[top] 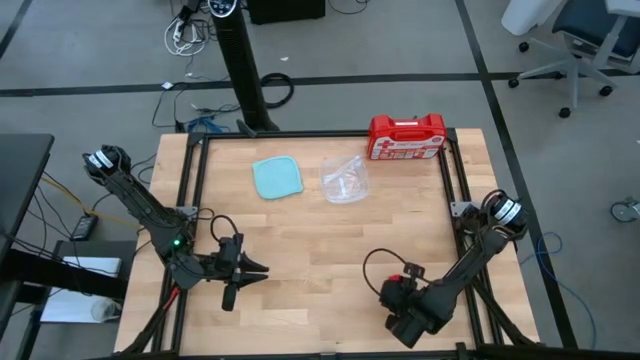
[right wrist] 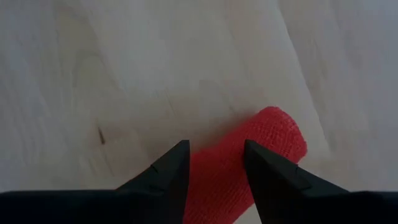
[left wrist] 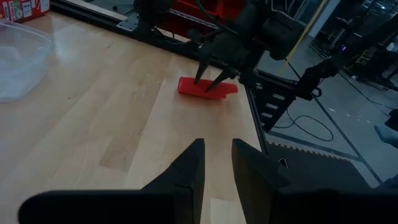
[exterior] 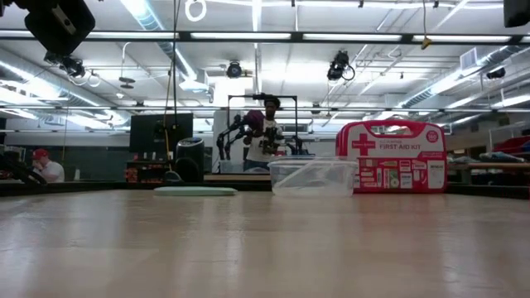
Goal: Roll bandage
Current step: Roll the red bandage, then open the transparent zip bag
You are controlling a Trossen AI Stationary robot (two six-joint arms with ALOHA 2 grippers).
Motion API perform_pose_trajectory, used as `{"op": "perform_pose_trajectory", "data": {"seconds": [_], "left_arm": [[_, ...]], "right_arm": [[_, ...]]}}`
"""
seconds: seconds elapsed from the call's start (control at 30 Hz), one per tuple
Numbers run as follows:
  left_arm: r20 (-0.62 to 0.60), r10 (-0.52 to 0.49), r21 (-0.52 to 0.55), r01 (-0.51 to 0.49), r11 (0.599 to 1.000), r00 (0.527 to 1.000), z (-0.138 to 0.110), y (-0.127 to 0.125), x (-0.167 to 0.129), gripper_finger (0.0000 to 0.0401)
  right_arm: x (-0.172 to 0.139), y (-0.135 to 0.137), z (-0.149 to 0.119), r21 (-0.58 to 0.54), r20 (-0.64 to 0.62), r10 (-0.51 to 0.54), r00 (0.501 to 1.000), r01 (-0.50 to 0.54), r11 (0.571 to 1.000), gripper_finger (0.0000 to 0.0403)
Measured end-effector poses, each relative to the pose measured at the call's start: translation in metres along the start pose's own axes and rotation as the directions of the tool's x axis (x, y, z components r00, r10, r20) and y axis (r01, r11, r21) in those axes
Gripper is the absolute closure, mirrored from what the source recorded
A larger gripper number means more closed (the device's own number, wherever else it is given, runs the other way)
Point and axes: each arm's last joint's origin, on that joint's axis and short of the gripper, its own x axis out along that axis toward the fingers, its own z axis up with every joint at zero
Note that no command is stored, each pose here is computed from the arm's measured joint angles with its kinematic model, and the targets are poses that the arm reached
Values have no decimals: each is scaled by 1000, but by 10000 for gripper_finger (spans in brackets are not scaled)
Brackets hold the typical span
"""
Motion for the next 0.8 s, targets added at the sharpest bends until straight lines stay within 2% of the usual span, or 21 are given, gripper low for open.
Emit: {"op": "perform_pose_trajectory", "data": {"seconds": [0.23,0.43,0.57,0.8], "left_arm": [[26,19,-17,-19,1000,999,3,2,2,316],[51,80,-38,-78,996,995,11,14,14,316],[51,146,-52,-144,988,988,17,30,29,316],[51,263,-94,-258,962,963,35,70,51,316]], "right_arm": [[-2,1,2,16,60,-5,998,4,1000,251],[-28,-5,19,57,264,-5,964,-11,998,251],[-30,-25,37,76,314,-118,942,99,992,251],[-5,-69,78,123,285,-324,902,300,946,251]]}}
